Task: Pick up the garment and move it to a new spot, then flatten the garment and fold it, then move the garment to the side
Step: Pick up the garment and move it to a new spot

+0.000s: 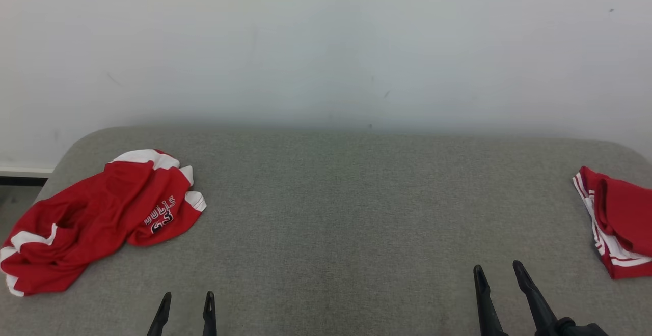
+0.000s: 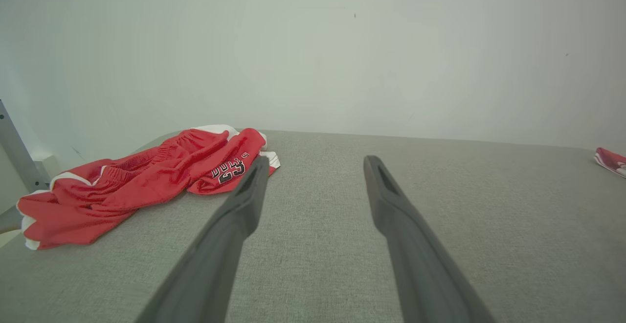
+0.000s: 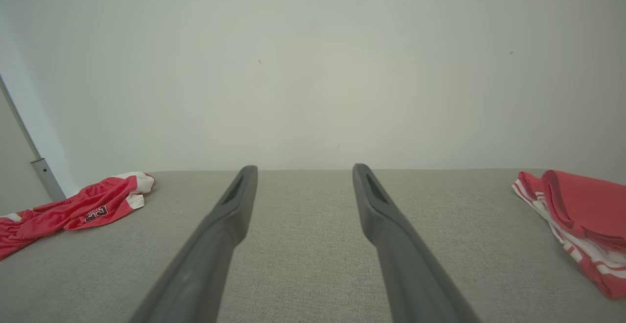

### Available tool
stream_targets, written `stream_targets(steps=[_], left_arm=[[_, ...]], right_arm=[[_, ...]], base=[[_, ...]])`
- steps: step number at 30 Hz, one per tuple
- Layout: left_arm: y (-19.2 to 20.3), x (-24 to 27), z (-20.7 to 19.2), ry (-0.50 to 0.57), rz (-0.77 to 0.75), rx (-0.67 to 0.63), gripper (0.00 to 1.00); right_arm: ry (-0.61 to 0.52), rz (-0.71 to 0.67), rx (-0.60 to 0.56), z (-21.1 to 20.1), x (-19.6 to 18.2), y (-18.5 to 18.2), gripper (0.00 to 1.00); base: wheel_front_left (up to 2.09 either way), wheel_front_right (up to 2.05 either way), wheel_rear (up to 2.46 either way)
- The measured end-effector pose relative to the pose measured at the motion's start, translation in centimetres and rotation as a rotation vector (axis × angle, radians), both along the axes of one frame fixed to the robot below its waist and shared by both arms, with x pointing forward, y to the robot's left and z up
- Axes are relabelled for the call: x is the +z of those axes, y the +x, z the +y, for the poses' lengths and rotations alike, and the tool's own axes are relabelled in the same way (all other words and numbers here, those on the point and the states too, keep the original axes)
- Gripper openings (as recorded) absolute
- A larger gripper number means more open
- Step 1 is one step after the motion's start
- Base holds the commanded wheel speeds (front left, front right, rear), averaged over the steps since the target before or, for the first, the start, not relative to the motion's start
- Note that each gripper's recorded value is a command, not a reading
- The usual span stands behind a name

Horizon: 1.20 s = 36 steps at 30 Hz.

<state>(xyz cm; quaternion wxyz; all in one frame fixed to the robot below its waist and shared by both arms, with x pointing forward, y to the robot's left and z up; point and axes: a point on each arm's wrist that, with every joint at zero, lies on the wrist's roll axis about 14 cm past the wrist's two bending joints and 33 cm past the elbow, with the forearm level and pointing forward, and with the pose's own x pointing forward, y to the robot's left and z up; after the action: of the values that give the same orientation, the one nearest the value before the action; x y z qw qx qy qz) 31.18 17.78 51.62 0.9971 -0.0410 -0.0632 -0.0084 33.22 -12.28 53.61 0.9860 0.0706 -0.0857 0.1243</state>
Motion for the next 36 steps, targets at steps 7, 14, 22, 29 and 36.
stream_targets(steps=[7, 14, 22, 29, 36], left_arm=[[-1.1, 0.0, 2.0, -0.009, -0.002, 0.075, 1.00], [-2.7, 0.3, 4.5, -0.015, -0.016, 0.170, 1.00], [-4.6, 0.3, 6.5, -0.021, -0.018, 0.252, 1.00], [-6.4, 0.3, 8.5, -0.038, -0.024, 0.337, 1.00], [-6.9, 0.3, 9.2, -0.048, -0.021, 0.367, 1.00]], right_arm=[[0.005, 0.007, 0.070, 2.3, -0.1, 0.7, 1.00], [0.006, 0.006, 0.161, 5.3, 0.1, 1.6, 1.00], [0.006, 0.009, 0.263, 8.7, 0.1, 2.3, 1.00], [0.002, 0.015, 0.340, 11.3, 0.0, 2.4, 1.00], [0.003, 0.020, 0.360, 12.0, -0.2, 2.6, 1.00]], base=[[0.00, 0.00, 0.00], [0.00, 0.00, 0.00], [0.00, 0.00, 0.00], [0.00, 0.00, 0.00], [0.00, 0.00, 0.00]])
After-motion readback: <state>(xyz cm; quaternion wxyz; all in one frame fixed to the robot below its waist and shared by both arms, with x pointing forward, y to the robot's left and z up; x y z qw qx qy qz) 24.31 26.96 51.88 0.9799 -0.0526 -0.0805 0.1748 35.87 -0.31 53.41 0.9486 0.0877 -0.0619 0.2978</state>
